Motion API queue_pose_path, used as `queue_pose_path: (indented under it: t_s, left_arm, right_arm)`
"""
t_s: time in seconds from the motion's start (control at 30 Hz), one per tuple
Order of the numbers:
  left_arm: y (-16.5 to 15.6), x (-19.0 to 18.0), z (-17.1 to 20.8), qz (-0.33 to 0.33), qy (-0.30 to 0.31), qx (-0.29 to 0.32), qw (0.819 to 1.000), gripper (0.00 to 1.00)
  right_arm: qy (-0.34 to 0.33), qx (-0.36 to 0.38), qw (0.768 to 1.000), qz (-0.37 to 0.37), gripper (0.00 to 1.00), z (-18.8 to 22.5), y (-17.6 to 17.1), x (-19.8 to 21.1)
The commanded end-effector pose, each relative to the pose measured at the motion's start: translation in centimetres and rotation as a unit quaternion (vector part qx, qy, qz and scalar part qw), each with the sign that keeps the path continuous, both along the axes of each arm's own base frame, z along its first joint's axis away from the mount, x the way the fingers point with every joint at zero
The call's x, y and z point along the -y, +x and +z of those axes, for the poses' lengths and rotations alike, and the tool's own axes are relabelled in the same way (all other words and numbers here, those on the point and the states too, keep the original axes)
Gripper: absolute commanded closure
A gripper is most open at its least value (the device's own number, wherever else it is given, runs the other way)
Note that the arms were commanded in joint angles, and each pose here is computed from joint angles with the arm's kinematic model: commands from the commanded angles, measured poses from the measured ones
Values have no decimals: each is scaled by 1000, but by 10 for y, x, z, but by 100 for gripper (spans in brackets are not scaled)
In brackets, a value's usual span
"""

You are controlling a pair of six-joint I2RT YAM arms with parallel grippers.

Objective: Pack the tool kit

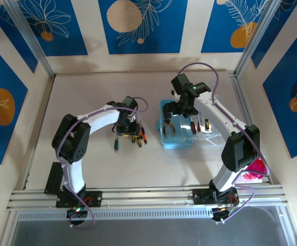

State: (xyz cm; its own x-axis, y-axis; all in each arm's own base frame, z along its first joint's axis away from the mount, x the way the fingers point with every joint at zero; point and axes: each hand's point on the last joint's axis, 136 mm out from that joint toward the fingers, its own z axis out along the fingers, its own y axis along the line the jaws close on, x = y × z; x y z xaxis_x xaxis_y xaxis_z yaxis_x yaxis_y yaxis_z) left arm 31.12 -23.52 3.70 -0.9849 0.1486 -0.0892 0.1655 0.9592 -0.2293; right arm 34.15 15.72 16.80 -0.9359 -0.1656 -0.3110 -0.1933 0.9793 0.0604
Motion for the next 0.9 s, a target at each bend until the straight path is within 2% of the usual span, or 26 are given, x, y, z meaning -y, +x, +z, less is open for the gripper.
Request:
queue_pose_path:
  t_s: [0.0, 0.13, 0.27, 0.47, 0.67, 0.87]
  left_arm:
    - [0, 5, -5, -3, 10, -3, 1000, 53]
    - [-2, 2, -13, -4, 21, -9, 1000, 59]
    - [-4, -4, -19, -7, 39, -13, 999, 72]
    - [-10, -14, -26, -9, 62, -21, 998, 81]
    - [-14, -25, -27, -15, 87, -23, 996, 100]
    - [-7, -45, -10, -23, 137, 1, 990, 100]
  right_arm:
    - [19, 4, 1000, 4, 1, 7, -5, 0]
    - [22, 6, 1000, 1, 1, 8, -5, 2]
    - [26, 6, 1000, -1, 1, 7, -6, 3]
    - [30, 5, 1000, -3, 1, 7, -6, 4]
    - [32, 6, 999, -5, 1, 7, -7, 5]
    - [37, 8, 999, -6, 1, 9, -8, 6]
